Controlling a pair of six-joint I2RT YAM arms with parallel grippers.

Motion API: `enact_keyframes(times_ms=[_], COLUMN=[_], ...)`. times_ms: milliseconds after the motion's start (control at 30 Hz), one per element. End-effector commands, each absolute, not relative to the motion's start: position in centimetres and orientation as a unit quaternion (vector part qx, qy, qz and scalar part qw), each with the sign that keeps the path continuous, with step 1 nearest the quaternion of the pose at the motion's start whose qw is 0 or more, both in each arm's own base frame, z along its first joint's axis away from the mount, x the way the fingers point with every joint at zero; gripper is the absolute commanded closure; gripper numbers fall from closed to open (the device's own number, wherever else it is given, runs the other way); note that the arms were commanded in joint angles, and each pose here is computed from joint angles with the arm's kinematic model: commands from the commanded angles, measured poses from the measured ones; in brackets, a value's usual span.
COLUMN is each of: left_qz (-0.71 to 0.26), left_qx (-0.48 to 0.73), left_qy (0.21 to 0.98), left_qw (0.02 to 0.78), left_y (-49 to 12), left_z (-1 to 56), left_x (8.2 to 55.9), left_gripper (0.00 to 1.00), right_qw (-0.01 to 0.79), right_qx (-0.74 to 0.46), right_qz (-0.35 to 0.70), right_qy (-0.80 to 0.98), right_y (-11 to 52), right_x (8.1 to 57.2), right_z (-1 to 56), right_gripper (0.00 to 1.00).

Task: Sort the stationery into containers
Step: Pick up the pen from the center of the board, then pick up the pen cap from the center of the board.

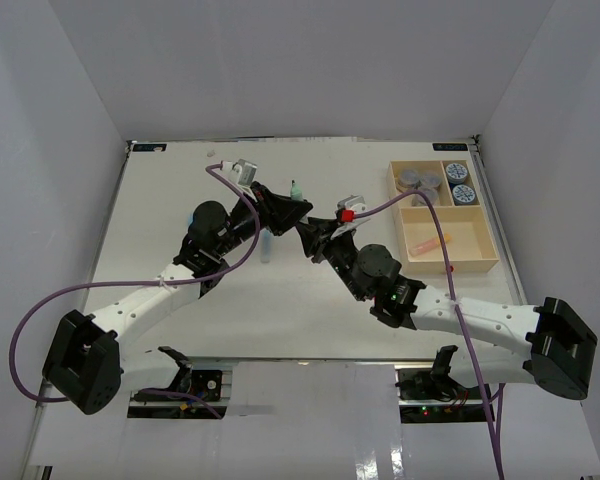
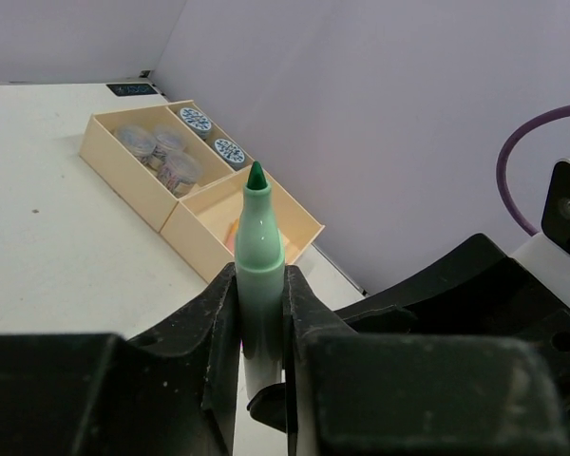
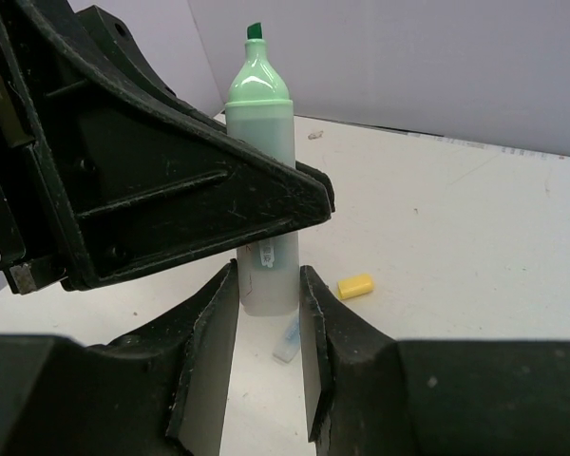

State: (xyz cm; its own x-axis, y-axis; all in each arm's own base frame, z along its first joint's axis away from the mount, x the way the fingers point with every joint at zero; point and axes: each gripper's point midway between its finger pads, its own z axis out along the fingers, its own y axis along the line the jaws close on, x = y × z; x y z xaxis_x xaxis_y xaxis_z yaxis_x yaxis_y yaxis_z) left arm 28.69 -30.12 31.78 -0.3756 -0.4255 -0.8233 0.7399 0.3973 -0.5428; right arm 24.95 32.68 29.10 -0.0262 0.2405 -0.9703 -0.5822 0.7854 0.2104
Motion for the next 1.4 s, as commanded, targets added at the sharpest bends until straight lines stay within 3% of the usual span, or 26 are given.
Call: enact_keyframes(times_ms=[0,100,400,667,733,800,933,1133,1267,1367], left_qz=[-0.55,-0.545,-0.529,-0.48,-0.463,-0.457,-0.436,-0.405,-0.375,-0.348], left_qx=[0.142,0.15,0.157,0.19,0.199,0.237,0.291,0.351,0.346,0.331], left_qy=[0.622,0.621,0.632,0.642,0.651,0.653,0.649,0.631,0.645,0.656], left_qw=[0.54,0.543,0.544,0.567,0.568,0.556,0.552,0.56,0.569,0.583], left_y=[-30.5,-30.5,-30.6,-29.8,-28.9,-28.6,-26.6,-24.7,-23.4,-22.5], left_z=[32.3,32.2,31.6,32.4,32.5,32.1,32.1,31.2,30.3,29.6], left_x=[27.6,27.5,28.1,30.2,31.3,31.2,32.1,31.8,32.8,33.4], left_gripper=[0.78,0.86,0.84,0.85,0.85,0.85,0.86,0.89,1.0,1.0], right_qw=[0.702,0.7,0.691,0.659,0.65,0.641,0.592,0.514,0.459,0.429], right_qx=[-0.105,-0.106,-0.109,-0.135,-0.142,-0.135,-0.15,-0.266,-0.321,-0.356], right_qz=[0.319,0.31,0.29,0.255,0.235,0.223,0.219,0.191,0.196,0.176], right_qy=[0.628,0.635,0.653,0.695,0.709,0.722,0.761,0.793,0.805,0.811], right_y=[32.2,32.0,31.6,29.5,28.1,26.5,23.8,21.9,22.0,21.7], right_x=[24.8,25.0,25.1,24.4,24.5,25.2,27.1,28.9,28.9,29.6], right_z=[31.0,30.3,28.7,23.6,22.6,21.9,20.1,18.0,16.5,14.8], right_gripper=[0.92,0.89,0.31,0.14,0.02,0.1,0.1,0.1,0.1,0.1])
